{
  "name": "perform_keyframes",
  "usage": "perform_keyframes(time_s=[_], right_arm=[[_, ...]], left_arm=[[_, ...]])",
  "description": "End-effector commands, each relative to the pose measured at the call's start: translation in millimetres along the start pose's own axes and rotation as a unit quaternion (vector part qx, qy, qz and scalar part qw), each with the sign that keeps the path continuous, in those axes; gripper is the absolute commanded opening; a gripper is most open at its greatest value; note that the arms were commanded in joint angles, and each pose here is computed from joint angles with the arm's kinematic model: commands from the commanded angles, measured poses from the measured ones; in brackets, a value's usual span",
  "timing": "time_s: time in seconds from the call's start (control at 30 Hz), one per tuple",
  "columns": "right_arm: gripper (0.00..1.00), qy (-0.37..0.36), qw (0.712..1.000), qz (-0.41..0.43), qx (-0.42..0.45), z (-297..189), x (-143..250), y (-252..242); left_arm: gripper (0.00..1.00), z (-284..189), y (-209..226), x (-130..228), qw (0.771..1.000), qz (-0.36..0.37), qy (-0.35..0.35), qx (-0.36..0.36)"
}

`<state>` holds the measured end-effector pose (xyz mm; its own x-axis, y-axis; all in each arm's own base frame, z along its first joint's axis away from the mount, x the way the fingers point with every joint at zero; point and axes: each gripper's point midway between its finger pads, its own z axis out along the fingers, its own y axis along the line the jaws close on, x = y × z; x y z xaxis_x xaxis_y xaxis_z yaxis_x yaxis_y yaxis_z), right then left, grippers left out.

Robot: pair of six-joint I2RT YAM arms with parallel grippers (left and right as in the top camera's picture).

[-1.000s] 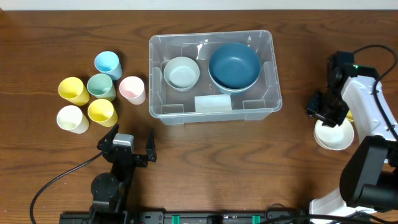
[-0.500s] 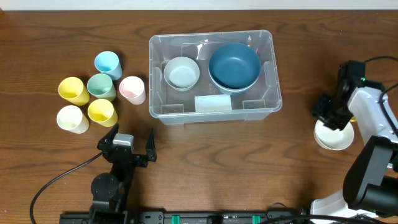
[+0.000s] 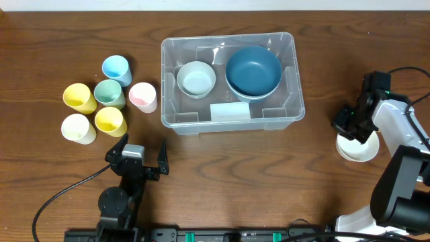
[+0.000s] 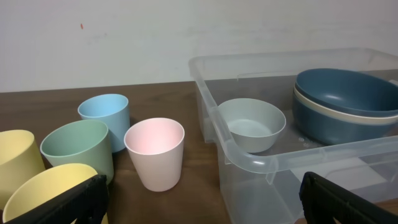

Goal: Pack container
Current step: 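Move the right gripper to the white bowl and grip its rim, then lift the white bowl and carry it over the grey-blue bowl in the bin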

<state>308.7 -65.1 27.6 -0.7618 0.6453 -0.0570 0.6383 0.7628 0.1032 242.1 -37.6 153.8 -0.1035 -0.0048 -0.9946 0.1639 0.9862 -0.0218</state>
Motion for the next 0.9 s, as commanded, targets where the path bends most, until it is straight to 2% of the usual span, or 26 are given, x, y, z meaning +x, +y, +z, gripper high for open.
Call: perform_keyframes(time_s=[0.0, 0.3, 0.53, 0.67, 0.87], right_arm=[[0.06, 0.003, 1.0, 0.0, -0.002, 0.6, 5.6, -2.8], [0.01, 0.006, 1.0, -0.004, -0.001, 8.8, 11.5, -6.2], [0.01, -0.003, 0.999, -0.042, -0.019, 3.2, 3.7, 2.9], [0.01, -0.006, 0.998, -0.059, -0.029, -18.6, -5.0, 12.0], [0.01, -0.038, 0.995, -0.081, -0.054, -77.5, -22.3, 29.6]], left_arm=[[0.98, 0.8, 0.4, 15.5, 1.0, 0.0, 0.023, 0.001], [0.98, 0.8, 0.4, 15.5, 1.0, 0.0, 0.023, 0.001], [0.98, 0.8, 0.4, 15.5, 1.0, 0.0, 0.023, 0.001], [0.98, 0.8, 0.4, 15.5, 1.0, 0.0, 0.023, 0.001], [0.98, 0.8, 0.4, 15.5, 1.0, 0.0, 0.023, 0.001]])
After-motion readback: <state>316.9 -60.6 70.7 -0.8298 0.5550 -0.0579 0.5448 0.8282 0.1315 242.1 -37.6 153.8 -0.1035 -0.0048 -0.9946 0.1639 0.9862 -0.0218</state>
